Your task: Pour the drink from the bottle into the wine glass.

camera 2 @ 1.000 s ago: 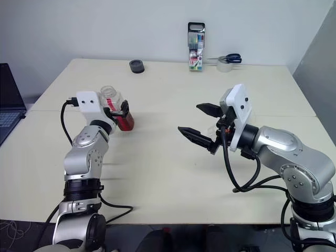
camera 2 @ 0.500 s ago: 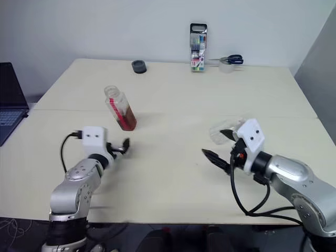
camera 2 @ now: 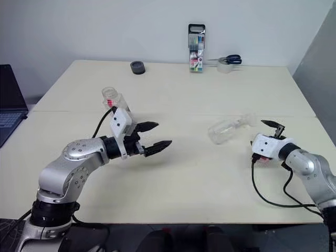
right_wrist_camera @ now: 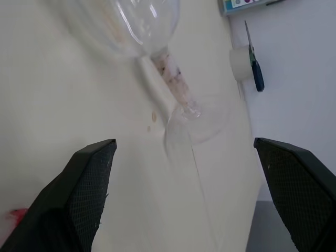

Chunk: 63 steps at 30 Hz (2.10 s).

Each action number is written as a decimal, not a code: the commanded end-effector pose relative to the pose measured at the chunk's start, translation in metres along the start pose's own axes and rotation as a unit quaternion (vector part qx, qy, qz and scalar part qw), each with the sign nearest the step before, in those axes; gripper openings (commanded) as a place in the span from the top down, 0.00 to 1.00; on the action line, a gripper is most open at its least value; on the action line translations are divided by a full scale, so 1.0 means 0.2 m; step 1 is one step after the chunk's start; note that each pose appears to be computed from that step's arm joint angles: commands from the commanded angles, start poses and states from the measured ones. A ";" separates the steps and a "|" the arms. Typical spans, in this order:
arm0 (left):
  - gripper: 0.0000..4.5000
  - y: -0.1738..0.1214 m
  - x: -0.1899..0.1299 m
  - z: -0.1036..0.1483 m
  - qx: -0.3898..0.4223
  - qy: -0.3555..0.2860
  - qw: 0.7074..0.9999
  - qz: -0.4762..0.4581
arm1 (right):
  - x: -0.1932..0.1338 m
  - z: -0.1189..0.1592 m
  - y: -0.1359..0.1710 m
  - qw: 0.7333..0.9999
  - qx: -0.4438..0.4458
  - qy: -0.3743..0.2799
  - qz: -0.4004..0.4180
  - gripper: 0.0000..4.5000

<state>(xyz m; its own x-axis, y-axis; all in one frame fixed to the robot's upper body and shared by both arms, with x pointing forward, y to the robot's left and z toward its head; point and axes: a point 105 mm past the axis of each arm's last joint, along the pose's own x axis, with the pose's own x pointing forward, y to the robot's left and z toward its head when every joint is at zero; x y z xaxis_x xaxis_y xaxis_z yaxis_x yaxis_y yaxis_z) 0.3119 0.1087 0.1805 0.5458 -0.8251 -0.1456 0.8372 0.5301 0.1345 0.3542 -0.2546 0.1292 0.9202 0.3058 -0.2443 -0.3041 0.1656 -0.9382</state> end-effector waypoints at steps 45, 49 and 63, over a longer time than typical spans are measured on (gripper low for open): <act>0.00 -0.04 0.03 0.02 0.010 -0.023 1.000 0.007 | 0.45 0.08 -0.11 0.959 -0.282 -0.027 -0.015 0.79; 0.00 -0.04 0.03 0.02 0.008 -0.026 1.000 0.011 | 0.46 0.09 -0.12 0.951 -0.307 -0.034 -0.022 0.98; 0.00 -0.09 -0.18 -0.08 -0.019 -0.044 0.995 0.087 | 0.50 0.32 -0.33 0.986 -0.020 -0.095 -0.137 0.98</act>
<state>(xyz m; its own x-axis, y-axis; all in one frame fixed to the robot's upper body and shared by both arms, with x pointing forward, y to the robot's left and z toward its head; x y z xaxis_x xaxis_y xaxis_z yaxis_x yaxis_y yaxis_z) 0.2847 0.1272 0.1467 0.6435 -0.7550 -0.1259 0.7640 0.6436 0.0453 0.4470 -0.1847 0.1538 0.9053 0.4213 -0.0544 -0.0733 0.0290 -0.9969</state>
